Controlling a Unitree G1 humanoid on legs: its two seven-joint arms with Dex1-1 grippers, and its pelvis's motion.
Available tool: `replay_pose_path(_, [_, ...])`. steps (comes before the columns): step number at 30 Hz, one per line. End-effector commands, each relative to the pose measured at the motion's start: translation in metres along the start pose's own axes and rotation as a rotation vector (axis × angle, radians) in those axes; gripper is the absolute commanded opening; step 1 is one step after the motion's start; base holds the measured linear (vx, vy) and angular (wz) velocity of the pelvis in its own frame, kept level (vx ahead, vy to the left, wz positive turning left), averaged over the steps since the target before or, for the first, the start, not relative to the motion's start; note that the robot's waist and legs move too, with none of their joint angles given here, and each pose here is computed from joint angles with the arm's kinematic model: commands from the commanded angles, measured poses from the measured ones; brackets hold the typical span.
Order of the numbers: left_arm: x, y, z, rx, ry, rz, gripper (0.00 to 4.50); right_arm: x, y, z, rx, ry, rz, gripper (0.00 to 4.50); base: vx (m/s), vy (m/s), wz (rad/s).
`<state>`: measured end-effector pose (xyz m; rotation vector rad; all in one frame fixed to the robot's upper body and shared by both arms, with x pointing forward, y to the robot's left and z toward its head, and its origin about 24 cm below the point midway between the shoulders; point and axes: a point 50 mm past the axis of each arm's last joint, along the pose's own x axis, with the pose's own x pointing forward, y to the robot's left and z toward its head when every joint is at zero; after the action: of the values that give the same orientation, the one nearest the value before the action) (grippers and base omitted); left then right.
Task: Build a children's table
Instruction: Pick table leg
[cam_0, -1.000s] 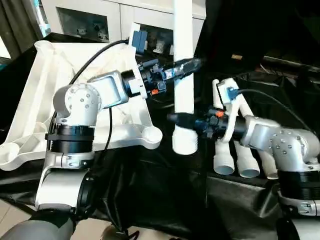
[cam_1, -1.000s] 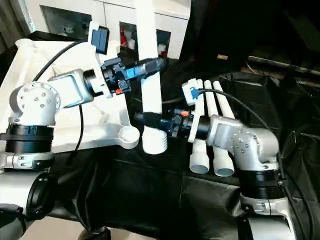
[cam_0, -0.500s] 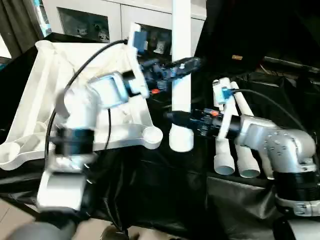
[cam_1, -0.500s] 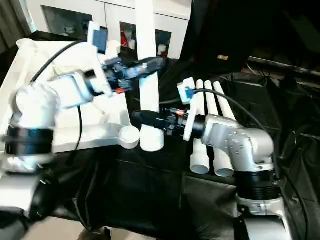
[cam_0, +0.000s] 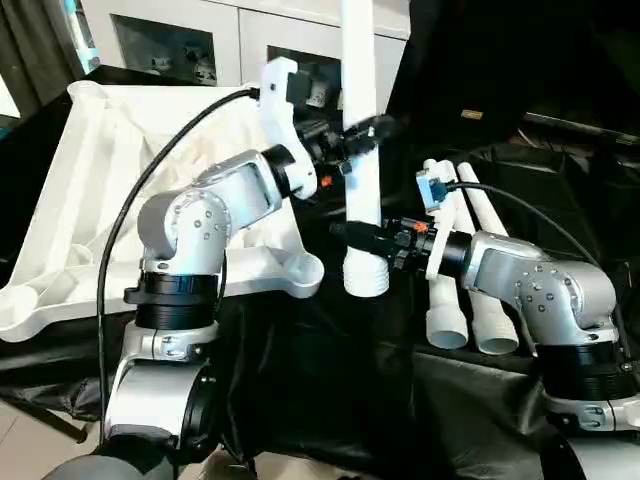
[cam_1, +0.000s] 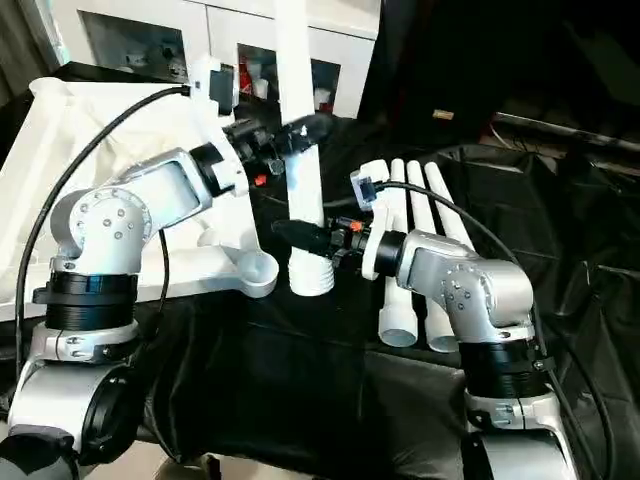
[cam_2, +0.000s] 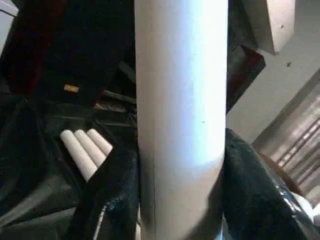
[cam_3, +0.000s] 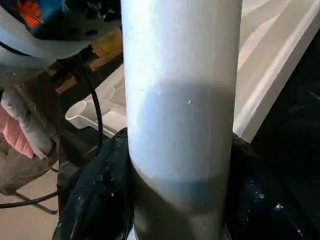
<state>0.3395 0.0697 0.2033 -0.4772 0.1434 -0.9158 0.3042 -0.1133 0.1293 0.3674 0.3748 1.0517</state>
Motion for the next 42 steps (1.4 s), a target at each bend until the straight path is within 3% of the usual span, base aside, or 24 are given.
replay_pose_path(1, [0.001,-0.007,0.000,-0.002,0.000,-0.031,1.92,-0.001,-0.001,0.003,-0.017,-0.006,-0.010,1.93,0.000,0.000,0.00])
replay_pose_path(2, [0.002,-0.008,0.000,-0.002,-0.003,-0.037,1.91,-0.001,-0.001,0.002,-0.022,-0.001,-0.012,1.93,0.000,0.000,0.00])
replay_pose_path(3, [0.002,-0.009,0.000,0.001,-0.012,-0.043,1.85,-0.001,-0.001,0.002,-0.038,0.007,-0.016,2.49,0.000,0.000,0.00])
replay_pose_path(4, [0.002,-0.010,0.001,0.012,-0.022,-0.056,1.82,0.000,-0.001,0.002,-0.051,0.013,-0.017,2.63,0.000,0.000,0.00])
replay_pose_path(14, [0.002,-0.017,-0.002,0.106,0.047,-0.132,1.80,-0.008,0.001,0.002,-0.078,0.054,0.044,3.22,0.000,0.000,0.00])
replay_pose_path(21, [0.005,-0.020,-0.001,0.141,0.096,-0.191,1.80,-0.015,0.003,-0.001,-0.079,0.101,0.092,3.24,0.000,0.000,0.00])
replay_pose_path(42, [0.004,-0.030,-0.004,0.135,0.131,-0.296,1.80,-0.014,-0.001,-0.007,-0.055,0.106,0.072,3.24,0.000,0.000,0.00])
